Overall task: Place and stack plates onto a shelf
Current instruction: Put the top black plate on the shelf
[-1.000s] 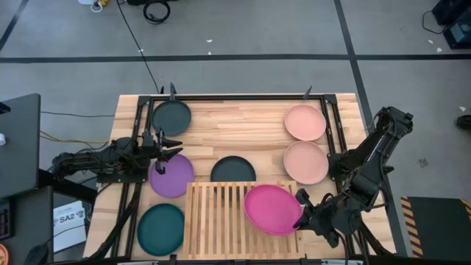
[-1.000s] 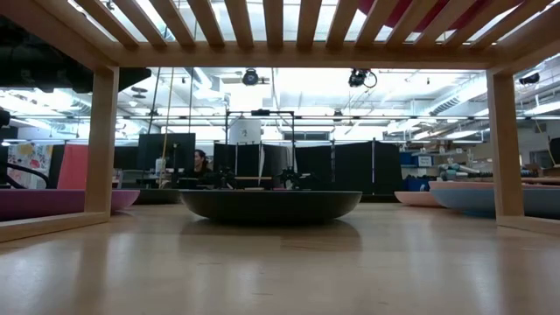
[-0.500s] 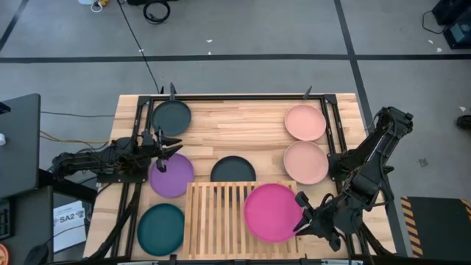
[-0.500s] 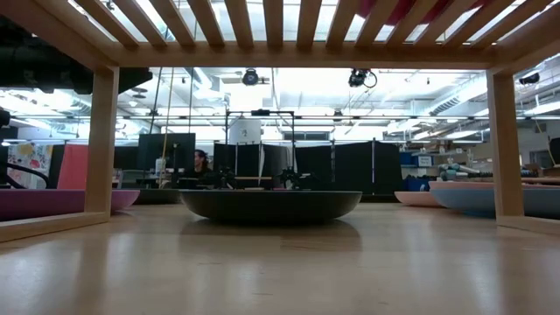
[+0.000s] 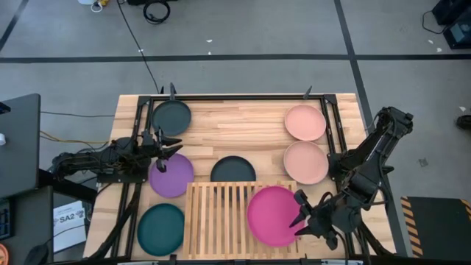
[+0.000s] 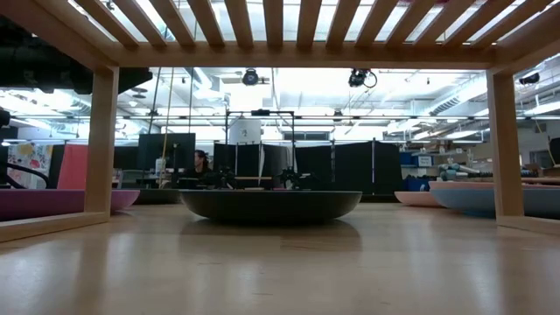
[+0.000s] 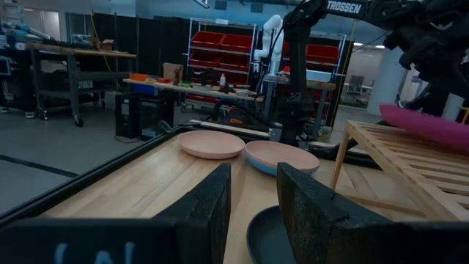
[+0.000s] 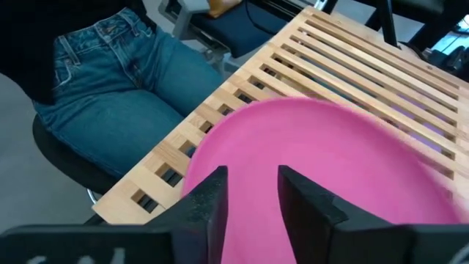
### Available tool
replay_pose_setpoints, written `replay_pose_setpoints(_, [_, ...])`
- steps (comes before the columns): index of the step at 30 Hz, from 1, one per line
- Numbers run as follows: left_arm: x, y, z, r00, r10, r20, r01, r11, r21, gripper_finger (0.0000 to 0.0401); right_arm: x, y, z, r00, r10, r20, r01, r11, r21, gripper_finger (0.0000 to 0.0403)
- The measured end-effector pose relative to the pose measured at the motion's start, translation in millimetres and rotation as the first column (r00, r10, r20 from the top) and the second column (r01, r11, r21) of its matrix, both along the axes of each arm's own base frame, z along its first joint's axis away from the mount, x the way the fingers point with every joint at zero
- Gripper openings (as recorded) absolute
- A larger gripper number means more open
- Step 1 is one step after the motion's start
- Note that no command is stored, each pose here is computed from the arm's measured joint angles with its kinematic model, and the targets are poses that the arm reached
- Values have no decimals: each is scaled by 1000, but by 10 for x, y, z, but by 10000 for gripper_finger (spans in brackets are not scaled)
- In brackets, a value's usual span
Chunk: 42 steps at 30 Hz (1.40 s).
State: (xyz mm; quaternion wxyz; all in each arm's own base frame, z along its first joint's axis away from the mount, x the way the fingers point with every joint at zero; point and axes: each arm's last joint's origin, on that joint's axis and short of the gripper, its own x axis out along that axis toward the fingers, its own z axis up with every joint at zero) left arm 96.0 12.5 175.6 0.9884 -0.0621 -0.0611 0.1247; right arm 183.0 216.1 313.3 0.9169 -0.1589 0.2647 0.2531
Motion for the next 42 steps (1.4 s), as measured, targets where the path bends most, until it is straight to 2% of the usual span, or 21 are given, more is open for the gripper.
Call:
replay_pose_setpoints(15, [0,0,0,1000,0,0,0,1000,0,116,50,-38,6,1000,-25,6,25,1000,4,183])
replay_pose_setpoints(28, [0,1,0,1000,0,3,0,1000,-11,116,245,-231,7,994,-109,15,109,994,-12,183])
replay_pose_setpoints(32, [-5,18,0,998,57,17,-56,996,-68,116,246,-348,89,994,-87,65,91,994,-62,183])
replay_pose_setpoints(36, [-8,25,1,996,83,21,-81,993,-85,116,165,-537,276,987,-88,138,98,993,-64,183])
replay_pose_setpoints(42, [-37,25,126,995,89,55,-84,993,-87,116,-21,-996,552,946,-238,221,251,967,-33,183])
